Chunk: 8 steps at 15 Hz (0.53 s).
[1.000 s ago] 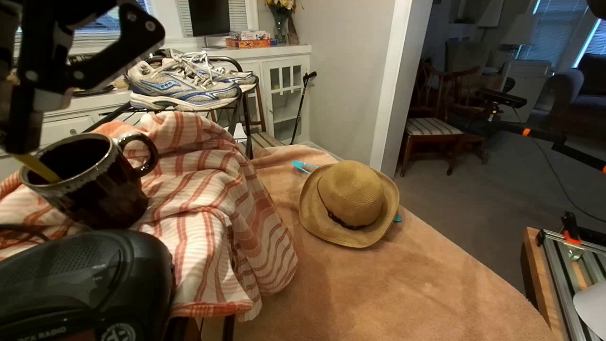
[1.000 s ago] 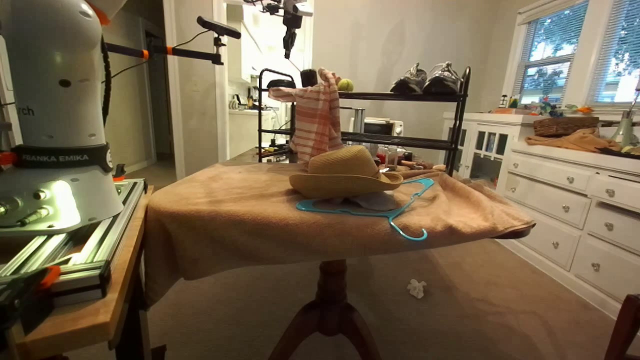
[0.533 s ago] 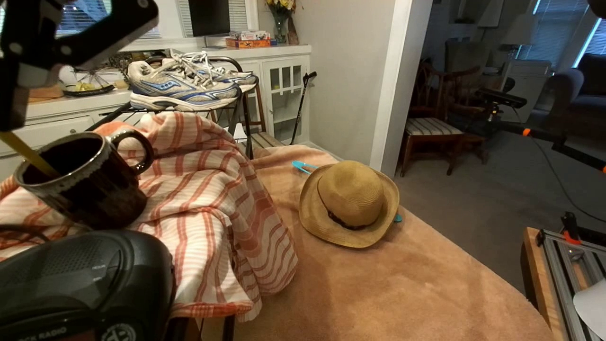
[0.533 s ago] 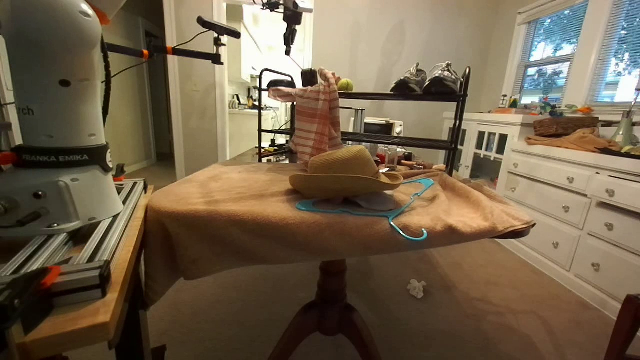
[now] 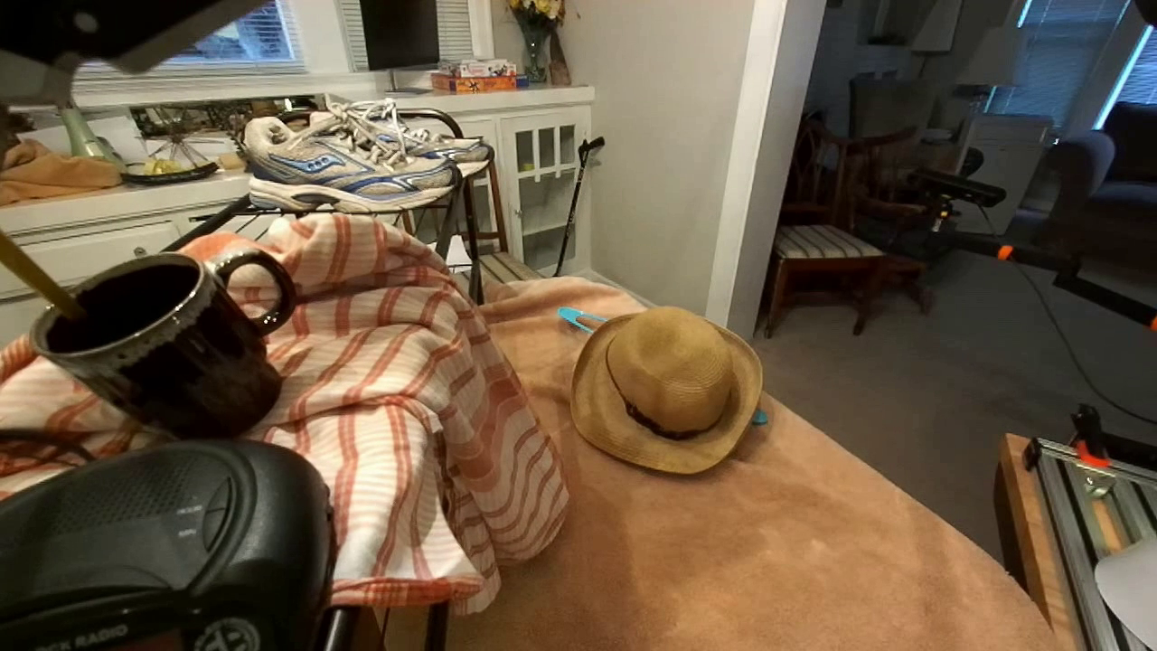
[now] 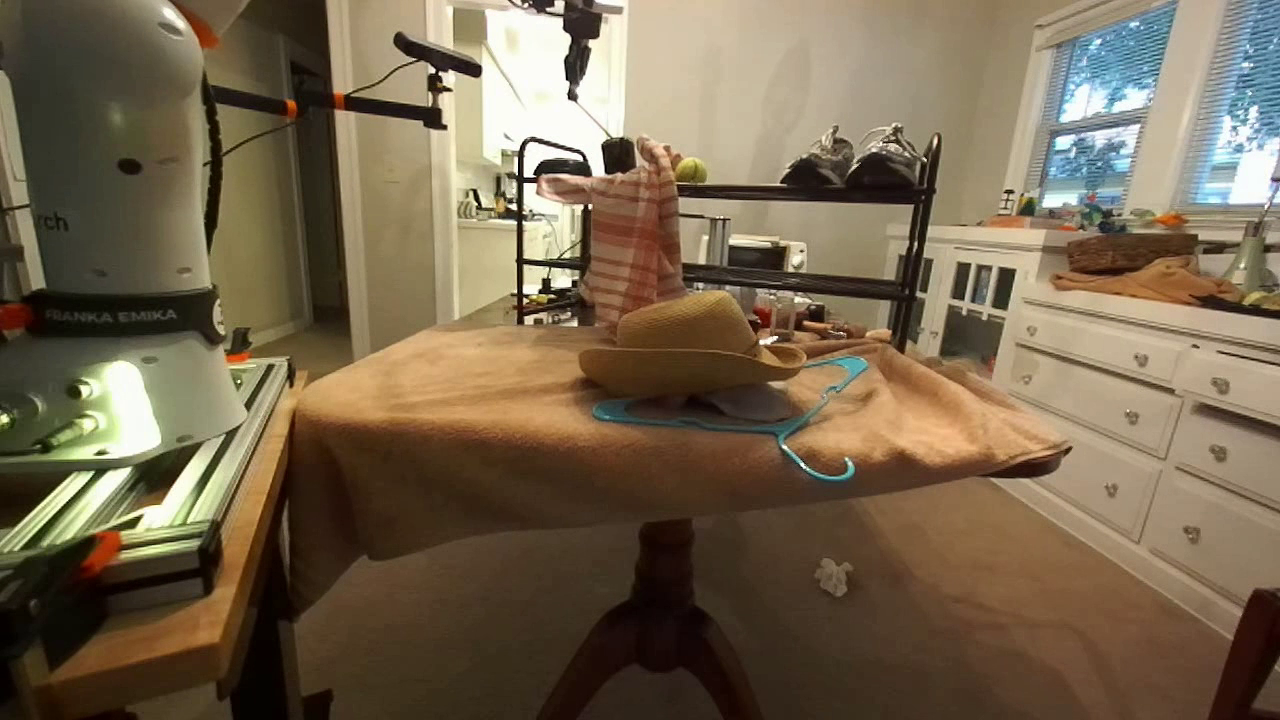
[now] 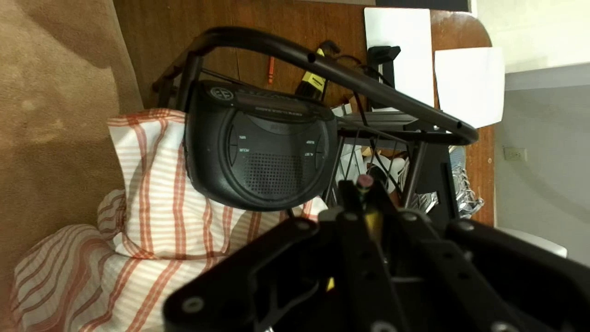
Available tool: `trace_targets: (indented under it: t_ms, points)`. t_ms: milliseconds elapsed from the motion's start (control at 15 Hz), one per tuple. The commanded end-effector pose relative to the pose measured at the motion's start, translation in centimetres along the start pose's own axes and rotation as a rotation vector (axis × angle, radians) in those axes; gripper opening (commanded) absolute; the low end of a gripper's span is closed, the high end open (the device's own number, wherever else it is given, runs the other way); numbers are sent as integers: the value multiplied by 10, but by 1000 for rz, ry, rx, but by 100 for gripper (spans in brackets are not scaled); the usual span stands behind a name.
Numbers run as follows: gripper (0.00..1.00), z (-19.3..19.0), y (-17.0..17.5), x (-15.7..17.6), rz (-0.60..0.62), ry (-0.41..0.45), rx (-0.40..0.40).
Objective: Take the yellow pencil out of the mug and put it on the right side of the topmost shelf.
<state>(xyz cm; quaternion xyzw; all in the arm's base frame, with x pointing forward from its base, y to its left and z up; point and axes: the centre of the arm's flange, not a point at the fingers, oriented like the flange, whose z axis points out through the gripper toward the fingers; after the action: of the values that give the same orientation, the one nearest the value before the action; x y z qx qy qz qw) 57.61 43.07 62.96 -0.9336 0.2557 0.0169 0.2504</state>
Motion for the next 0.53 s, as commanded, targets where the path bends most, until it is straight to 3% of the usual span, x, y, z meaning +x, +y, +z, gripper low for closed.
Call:
trace_targets:
  t_ms: [0, 467]
  points:
    - [2, -12, 2, -10, -3, -7, 26]
    - [2, -30, 4, -21, -16, 11, 49]
